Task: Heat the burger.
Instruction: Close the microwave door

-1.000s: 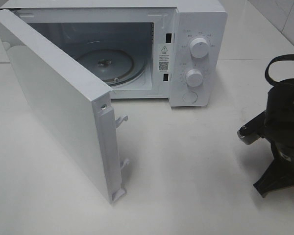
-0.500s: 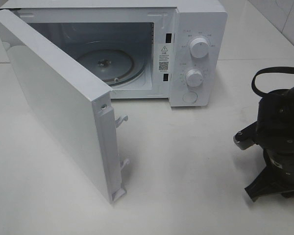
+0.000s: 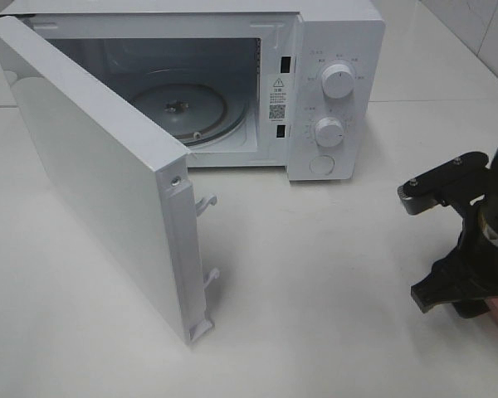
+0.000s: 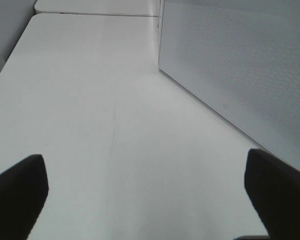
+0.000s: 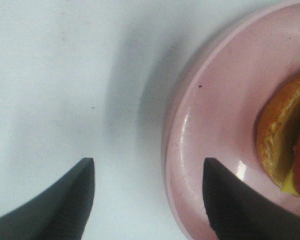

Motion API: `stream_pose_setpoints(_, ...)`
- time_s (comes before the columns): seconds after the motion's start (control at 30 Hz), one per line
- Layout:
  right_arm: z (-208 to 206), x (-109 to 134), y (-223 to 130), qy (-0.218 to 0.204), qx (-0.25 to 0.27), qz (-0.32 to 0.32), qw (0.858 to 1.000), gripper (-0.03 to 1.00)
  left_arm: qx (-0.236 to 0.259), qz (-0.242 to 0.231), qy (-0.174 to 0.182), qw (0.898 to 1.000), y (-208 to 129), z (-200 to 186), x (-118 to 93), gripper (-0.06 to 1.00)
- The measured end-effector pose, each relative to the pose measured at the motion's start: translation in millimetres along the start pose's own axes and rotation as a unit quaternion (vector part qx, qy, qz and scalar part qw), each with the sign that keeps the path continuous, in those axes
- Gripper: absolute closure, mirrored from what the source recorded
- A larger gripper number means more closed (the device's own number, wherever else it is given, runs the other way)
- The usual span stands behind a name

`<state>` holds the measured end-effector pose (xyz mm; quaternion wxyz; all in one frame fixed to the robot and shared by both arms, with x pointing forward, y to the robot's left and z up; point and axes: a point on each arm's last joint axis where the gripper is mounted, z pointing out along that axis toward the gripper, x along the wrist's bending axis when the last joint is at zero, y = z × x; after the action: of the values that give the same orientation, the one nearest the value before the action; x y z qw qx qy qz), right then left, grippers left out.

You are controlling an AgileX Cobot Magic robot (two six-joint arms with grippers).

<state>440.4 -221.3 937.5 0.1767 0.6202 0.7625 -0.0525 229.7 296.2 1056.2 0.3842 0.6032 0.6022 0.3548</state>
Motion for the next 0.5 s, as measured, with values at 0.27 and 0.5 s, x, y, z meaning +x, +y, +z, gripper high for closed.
stream_pose_setpoints(0.27,-45,-2,-10,0.119,-0.081,-0.056,0.988,0.18,0.000,0.000,0.000,1.000,0,0,0,-0.04)
stream_pose_setpoints(0.5,-73,-7,-24,0.179,-0.132,-0.081,0.972,0.16,0.000,0.000,0.000,1.000,0,0,0,-0.04)
